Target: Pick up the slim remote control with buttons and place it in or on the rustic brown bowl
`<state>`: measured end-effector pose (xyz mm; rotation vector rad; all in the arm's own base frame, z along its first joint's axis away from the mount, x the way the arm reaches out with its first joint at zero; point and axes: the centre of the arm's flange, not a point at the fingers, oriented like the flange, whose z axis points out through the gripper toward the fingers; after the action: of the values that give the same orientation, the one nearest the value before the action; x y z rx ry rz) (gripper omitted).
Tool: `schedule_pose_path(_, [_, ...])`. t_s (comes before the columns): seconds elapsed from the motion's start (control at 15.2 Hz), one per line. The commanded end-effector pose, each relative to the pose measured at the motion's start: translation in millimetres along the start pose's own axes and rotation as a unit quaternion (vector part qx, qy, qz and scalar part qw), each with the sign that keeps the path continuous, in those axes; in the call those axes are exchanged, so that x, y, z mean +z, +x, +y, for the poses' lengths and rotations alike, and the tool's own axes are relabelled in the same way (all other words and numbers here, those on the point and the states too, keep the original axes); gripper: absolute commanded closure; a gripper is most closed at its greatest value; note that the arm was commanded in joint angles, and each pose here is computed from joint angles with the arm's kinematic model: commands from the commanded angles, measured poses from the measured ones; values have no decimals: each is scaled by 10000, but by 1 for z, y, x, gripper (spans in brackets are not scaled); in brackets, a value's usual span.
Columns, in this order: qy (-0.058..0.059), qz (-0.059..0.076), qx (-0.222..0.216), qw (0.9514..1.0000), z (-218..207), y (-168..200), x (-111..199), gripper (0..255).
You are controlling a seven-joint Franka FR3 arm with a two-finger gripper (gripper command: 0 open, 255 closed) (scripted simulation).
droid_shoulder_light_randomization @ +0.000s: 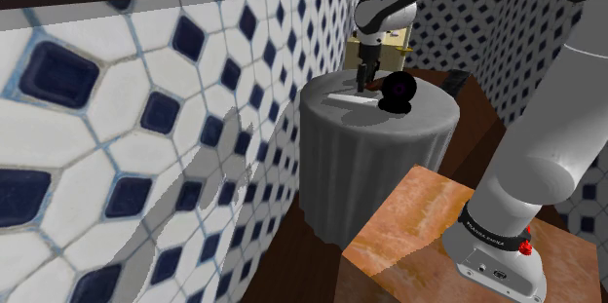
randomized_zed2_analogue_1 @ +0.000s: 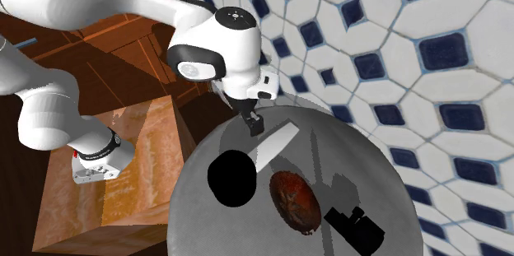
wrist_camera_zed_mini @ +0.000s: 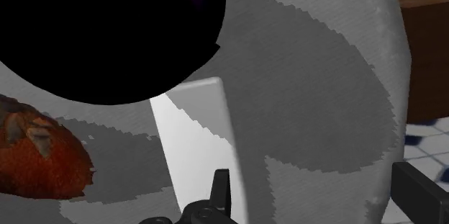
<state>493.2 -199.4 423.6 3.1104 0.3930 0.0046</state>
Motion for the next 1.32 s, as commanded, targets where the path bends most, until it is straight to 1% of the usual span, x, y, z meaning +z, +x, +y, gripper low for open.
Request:
schedule_pose_path(0.0, [-2,-11,-175,9998,16,13,11,0])
schedule_pose_path(0.46, [-5,-44,-700,9975,68,67,57,0])
schedule_pose_path(0.92, [-5,-44,-700,9975,68,66,94,0])
schedule_pose_path(1.25, [-5,-44,-700,9975,68,66,97,0])
